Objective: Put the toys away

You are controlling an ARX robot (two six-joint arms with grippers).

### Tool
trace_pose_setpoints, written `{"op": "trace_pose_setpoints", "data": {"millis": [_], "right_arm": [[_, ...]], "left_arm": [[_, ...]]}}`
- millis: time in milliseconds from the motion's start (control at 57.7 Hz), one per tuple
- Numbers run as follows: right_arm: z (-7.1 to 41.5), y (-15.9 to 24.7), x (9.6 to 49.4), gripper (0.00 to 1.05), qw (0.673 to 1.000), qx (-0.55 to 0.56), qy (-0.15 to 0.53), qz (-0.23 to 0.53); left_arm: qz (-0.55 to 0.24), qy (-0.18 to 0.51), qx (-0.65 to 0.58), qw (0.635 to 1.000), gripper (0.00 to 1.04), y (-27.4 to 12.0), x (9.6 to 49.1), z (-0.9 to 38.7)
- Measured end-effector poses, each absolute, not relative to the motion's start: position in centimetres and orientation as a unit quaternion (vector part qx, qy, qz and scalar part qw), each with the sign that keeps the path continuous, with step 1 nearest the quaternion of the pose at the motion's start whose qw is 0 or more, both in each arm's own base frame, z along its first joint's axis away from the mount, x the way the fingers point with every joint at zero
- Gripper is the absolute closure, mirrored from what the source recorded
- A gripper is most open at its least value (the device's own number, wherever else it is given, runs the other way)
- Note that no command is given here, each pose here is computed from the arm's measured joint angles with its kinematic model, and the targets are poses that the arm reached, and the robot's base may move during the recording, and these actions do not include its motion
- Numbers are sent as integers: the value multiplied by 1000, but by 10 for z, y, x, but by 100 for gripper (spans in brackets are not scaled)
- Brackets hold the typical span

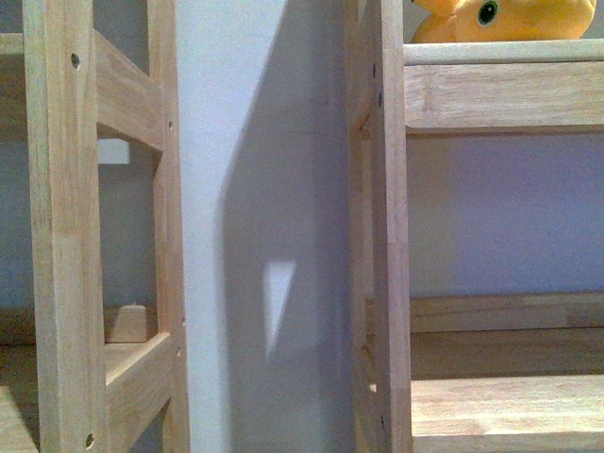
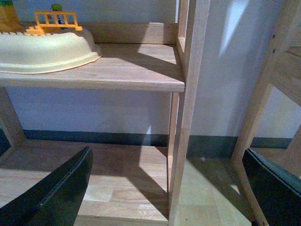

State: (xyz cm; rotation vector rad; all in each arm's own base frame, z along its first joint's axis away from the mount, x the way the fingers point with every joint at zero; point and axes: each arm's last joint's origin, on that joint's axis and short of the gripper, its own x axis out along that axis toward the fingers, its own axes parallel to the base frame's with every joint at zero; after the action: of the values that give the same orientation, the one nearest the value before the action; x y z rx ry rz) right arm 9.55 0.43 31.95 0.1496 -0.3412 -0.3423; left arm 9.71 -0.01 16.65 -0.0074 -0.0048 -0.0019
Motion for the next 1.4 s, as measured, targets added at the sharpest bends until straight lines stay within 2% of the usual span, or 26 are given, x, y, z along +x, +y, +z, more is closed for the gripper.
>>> {"op": "trace_pose_setpoints", "data": {"millis": [139, 346, 641, 901, 987, 1074, 1403], "right_arm": [[263, 11, 99, 7, 975, 88, -111, -172], [220, 10, 99, 7, 980, 103, -82, -152], [195, 2, 99, 7, 980, 115, -37, -157], [194, 2, 98, 7, 981, 116, -36, -154], [191, 0, 98, 19, 995, 67, -2, -67], [190, 0, 98, 33, 999, 34, 2, -9], [180, 0, 98, 87, 1000, 6, 3, 1]], "left_arm": [[-1, -2, -4, 1000, 6, 0, 97, 166], [-1, -2, -4, 1000, 6, 0, 97, 166], [-1, -2, -4, 1000, 6, 0, 97, 166], [-1, -2, -4, 1000, 6, 0, 97, 166], [-1, -2, -4, 1000, 6, 0, 97, 166], [-1, -2, -4, 1000, 6, 0, 97, 166], [-1, -2, -4, 1000, 6, 0, 97, 166]]}}
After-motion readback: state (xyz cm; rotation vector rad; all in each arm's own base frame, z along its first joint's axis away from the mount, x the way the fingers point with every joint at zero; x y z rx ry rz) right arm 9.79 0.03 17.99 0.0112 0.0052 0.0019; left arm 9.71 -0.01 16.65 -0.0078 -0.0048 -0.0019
